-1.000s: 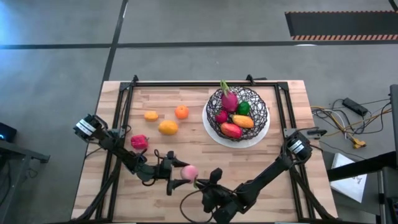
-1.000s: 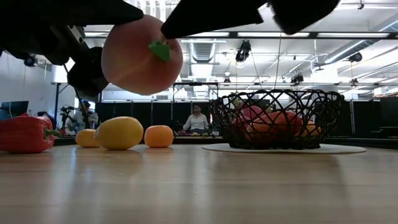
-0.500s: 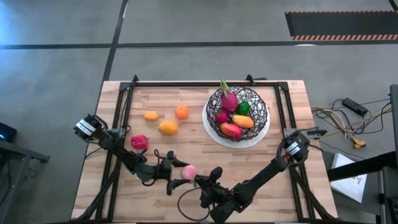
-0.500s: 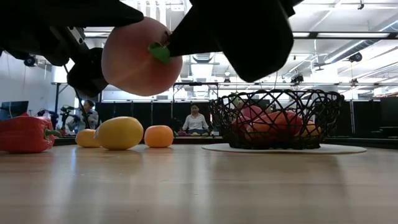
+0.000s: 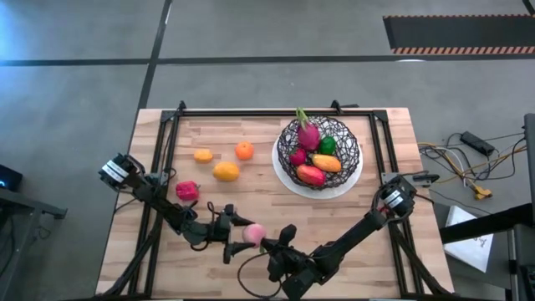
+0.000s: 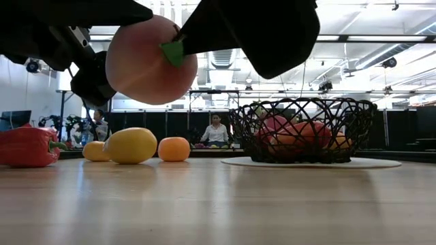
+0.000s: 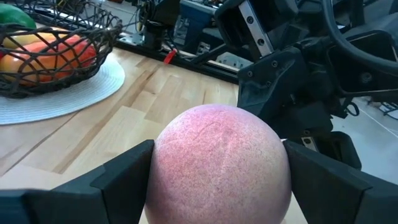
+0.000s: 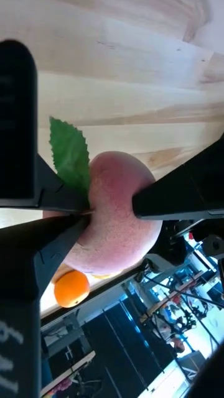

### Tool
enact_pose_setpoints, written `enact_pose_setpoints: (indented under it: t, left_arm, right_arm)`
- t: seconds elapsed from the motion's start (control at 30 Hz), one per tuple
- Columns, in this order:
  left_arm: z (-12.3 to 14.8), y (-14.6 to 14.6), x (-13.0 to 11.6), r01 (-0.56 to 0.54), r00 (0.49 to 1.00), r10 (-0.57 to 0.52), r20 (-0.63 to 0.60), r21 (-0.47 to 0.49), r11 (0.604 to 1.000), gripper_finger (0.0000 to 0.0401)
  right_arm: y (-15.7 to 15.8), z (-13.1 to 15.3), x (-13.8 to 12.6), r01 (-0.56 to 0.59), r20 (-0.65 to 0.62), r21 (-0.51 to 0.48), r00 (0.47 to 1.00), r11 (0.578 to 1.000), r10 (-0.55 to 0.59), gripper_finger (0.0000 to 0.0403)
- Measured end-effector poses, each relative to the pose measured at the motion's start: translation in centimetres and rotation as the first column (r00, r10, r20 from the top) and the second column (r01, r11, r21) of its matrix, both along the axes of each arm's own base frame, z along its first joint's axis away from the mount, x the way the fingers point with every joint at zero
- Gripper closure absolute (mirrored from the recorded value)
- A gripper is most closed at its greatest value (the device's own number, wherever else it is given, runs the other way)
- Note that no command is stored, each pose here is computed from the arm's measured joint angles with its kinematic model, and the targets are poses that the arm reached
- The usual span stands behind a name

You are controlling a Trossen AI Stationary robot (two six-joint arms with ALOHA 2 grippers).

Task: Build produce basket
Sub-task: Put the peach into the black basket

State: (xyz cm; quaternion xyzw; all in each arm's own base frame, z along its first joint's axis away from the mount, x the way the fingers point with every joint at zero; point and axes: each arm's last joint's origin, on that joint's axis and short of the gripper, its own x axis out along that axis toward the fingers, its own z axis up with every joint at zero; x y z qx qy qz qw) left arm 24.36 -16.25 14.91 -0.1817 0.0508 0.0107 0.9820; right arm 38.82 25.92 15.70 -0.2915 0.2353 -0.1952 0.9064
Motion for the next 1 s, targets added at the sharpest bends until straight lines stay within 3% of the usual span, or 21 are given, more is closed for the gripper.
enact_pose_setpoints:
  t: [0.13, 0.37, 0.57, 0.67, 0.83, 1.0]
  left_arm:
    - [0.0, 0.0, 0.1, 0.021, 1.0, -0.021, -0.002, -0.018, 1.0, 0.009]
    - [0.0, 0.5, 0.5, 0.089, 0.996, -0.089, -0.002, 0.12, 0.989, 0.0052]
    - [0.9, 1.3, 0.5, -0.009, 1.0, 0.003, 0.025, 0.249, 0.968, 0.0017]
    - [1.6, 1.5, 0.2, -0.036, 0.999, 0.027, 0.039, 0.262, 0.964, 0.0013]
    - [1.7, 1.8, -0.3, -0.036, 0.999, 0.041, -0.015, 0.214, 0.976, 0.0013]
    - [0.0, 1.7, -0.5, -0.028, 0.99, 0.053, -0.129, 0.185, 0.982, 0.0013]
  right_arm:
    - [0.0, 0.0, 0.0, 0.006, 0.012, 0.022, 1.0, 1.0, -0.007, 0.0394]
    - [0.4, -0.1, -0.4, 0.007, 0.024, 0.071, 1.0, 0.997, -0.008, 0.0394]
    - [0.0, -1.0, -1.5, 0.088, -0.015, 0.132, 0.996, 0.987, -0.087, 0.0394]
    - [-0.5, -0.8, -2.5, 0.139, -0.037, 0.157, 0.99, 0.978, -0.134, 0.0394]
    - [-2.5, 3.2, -4.7, 0.24, -0.054, 0.194, 0.971, 0.951, -0.234, 0.0394]
    - [-7.9, 10.0, -7.2, 0.393, -0.072, 0.311, 0.917, 0.865, -0.391, 0.0394]
